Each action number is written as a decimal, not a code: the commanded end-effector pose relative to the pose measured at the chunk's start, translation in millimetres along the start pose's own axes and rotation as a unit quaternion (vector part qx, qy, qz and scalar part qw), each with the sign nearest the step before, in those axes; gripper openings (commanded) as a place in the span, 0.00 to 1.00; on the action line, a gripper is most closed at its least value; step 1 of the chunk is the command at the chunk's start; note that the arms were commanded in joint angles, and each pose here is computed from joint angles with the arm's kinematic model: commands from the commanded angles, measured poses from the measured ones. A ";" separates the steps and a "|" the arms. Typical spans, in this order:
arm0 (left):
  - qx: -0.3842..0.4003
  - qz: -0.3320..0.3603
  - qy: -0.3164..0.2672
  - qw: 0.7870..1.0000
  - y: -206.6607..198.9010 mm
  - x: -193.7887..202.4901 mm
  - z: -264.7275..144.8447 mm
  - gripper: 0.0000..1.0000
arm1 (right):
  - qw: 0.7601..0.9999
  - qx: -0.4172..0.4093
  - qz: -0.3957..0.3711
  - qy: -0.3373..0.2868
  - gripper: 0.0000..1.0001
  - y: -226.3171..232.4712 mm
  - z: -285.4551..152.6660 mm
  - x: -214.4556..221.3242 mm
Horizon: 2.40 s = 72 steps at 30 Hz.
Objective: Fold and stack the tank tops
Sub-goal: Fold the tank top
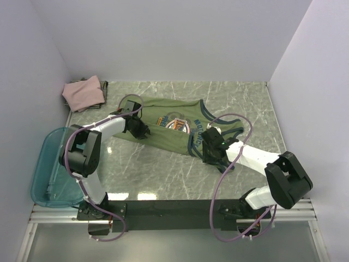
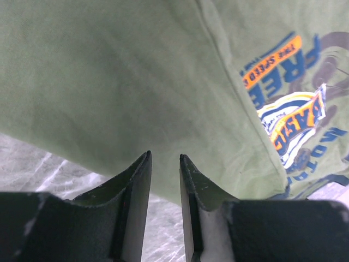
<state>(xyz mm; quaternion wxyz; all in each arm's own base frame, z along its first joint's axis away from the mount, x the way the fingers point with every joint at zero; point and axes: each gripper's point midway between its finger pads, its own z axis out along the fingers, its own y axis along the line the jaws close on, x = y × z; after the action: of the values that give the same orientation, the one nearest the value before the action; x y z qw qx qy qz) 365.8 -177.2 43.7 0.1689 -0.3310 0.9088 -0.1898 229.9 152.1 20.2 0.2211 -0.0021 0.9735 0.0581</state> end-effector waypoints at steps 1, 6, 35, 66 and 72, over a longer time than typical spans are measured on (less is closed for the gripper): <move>0.011 -0.002 -0.010 1.000 -11.2 -5.9 0.7 0.33 | 1.000 0.022 -0.006 -0.022 0.38 -1.2 -3.2 -15.7; 0.005 -0.003 -0.007 1.000 -9.3 -5.4 3.3 0.33 | 0.999 0.029 -0.011 -0.014 0.34 -0.9 2.0 -14.4; -0.041 -0.008 0.000 0.999 17.8 -1.9 11.7 0.32 | 0.978 0.185 0.026 -0.088 0.15 -41.9 -19.9 -59.6; -0.053 -0.042 -0.031 0.997 47.2 -47.3 1.6 0.32 | 0.938 0.105 0.323 -0.067 0.49 -61.7 -41.4 44.9; -0.057 -0.038 -0.034 0.997 49.5 -48.3 -0.2 0.32 | 0.932 0.069 0.348 -0.072 0.49 -53.7 -35.2 48.1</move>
<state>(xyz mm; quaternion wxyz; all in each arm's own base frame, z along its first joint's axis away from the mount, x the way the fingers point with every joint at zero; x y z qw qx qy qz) 376.1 -120.9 24.2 0.1563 -0.3853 0.8965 -0.1530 162.1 85.6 21.1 0.2372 0.3309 0.9130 0.0262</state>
